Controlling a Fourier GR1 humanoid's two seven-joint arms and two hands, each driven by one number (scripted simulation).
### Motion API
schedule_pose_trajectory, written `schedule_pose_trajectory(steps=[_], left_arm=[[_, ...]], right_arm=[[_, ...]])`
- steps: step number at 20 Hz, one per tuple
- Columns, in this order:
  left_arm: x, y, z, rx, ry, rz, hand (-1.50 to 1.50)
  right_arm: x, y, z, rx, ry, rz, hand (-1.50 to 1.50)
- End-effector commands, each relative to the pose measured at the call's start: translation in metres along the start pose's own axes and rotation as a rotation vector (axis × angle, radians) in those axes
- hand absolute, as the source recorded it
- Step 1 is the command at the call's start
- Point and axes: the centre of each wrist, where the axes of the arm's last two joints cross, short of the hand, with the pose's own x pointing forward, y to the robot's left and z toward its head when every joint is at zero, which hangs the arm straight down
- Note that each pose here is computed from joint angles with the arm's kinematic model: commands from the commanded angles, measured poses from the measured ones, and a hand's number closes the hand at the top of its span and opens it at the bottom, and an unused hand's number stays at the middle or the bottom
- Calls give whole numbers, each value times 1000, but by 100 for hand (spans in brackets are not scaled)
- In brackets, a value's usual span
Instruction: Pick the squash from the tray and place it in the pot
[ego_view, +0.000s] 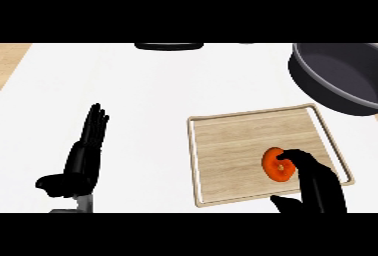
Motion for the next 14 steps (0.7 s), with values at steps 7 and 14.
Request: schedule_pose_trajectory(steps=[7,14], left_arm=[[14,-22,-15,-82,-42,16,0],[21,-33,-22,-159,-63,21,0]], right_arm=[[6,3,-96,52,366,2,150],[6,-44,-169,-28,628,65,150]])
